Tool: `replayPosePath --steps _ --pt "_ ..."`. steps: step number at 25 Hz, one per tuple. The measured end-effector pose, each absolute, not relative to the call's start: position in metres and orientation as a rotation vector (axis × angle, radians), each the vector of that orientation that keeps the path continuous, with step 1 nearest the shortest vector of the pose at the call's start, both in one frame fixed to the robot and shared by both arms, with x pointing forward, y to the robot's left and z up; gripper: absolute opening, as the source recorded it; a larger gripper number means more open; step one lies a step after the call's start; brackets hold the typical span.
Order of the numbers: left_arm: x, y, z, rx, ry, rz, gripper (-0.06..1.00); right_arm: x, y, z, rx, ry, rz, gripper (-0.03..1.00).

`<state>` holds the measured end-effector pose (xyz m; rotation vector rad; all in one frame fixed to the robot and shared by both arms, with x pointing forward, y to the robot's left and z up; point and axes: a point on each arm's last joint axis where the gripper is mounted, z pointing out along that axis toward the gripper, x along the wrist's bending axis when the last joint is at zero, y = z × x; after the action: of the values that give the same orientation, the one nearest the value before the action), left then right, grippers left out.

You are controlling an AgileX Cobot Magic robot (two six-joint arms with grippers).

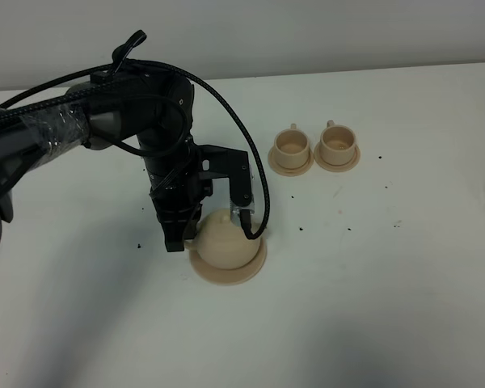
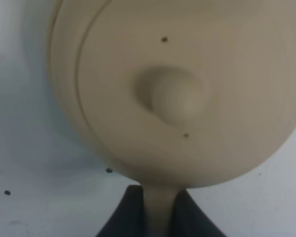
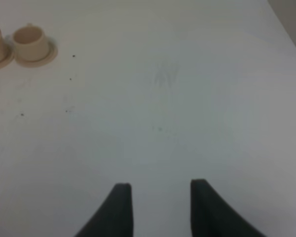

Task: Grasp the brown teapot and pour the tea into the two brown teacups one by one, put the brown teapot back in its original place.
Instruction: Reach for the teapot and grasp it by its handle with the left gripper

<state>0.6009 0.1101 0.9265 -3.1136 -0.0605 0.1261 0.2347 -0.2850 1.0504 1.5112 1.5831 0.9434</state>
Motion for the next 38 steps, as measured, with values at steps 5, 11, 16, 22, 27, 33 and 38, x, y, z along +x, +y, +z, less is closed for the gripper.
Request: replayPosePath --steps 5,11,16,22,27,33,38 --pt "0.6 0.109 0.936 -3.139 -0.066 0.096 0.15 0.235 -0.285 1.05 1.511 1.583 0.943 0.31" --pt "0.599 0.108 0.943 -3.148 -0.063 0.074 0.15 0.235 -0.285 1.05 1.511 1.584 0.945 0.31" --pt "0.599 0.108 0.943 -3.15 -0.062 0.066 0.15 0.235 -0.285 1.05 1.511 1.584 0.945 0.31" --pt "0.597 0.108 0.943 -3.148 -0.063 0.095 0.15 0.235 -0.285 1.05 1.511 1.584 0.946 0.31" --pt "0.595 0.109 0.938 -3.127 -0.063 0.154 0.15 0.235 -0.285 1.05 1.511 1.584 0.946 0.31" --pt "0.594 0.109 0.931 -3.101 -0.067 0.216 0.15 0.235 -0.285 1.05 1.511 1.584 0.946 0.31" --pt "0.594 0.11 0.923 -3.082 -0.066 0.251 0.15 0.235 -0.285 1.05 1.511 1.584 0.946 0.31"
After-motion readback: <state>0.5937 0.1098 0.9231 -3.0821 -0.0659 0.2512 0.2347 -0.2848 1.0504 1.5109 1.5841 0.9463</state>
